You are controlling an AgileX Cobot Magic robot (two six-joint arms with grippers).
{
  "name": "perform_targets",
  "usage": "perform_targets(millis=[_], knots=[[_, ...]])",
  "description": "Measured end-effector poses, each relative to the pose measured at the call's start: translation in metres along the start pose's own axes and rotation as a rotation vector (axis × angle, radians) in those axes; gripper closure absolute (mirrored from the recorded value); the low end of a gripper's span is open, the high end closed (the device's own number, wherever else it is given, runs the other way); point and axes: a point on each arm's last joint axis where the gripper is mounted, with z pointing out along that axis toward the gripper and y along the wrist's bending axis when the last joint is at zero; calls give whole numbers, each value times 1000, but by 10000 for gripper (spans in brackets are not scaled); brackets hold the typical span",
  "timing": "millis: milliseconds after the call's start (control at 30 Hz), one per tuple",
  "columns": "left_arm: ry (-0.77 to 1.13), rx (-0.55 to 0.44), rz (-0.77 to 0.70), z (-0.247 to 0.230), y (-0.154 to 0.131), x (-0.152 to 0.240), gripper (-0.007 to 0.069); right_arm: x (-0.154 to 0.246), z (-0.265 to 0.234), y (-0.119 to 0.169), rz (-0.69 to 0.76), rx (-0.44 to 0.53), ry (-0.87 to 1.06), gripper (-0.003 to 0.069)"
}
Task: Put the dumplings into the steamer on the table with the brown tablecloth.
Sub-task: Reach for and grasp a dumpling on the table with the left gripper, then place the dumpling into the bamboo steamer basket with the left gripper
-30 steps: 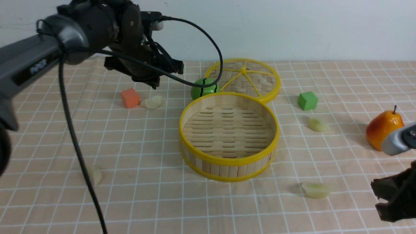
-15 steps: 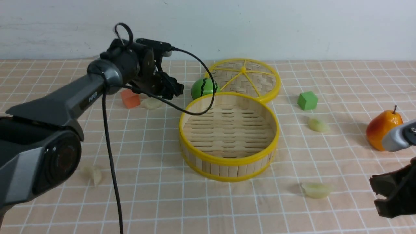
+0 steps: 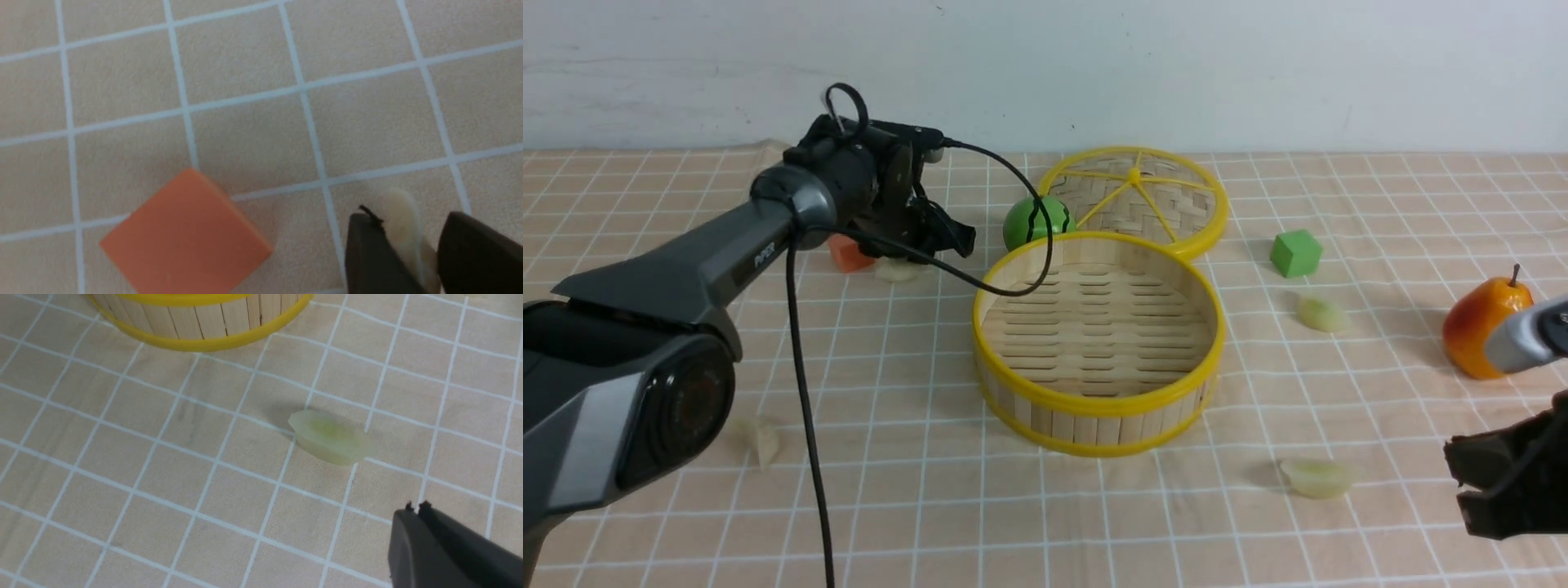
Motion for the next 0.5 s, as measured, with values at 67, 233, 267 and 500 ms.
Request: perform_targets(millis=[67,233,267,500], knots=[[23,-8,-40,-2,1,1,495,0,0,1,17,-7,-4,645],[77,-4,-80,-12,1,1,487,-1,0,1,22,-10,-6,641],[87,15,-100,-22,0,-2,487,-1,0,1,24,-11,-7,639],[42,206,-148,-110,-14,-36,487,-1,0,1,24,-11,-7,633]])
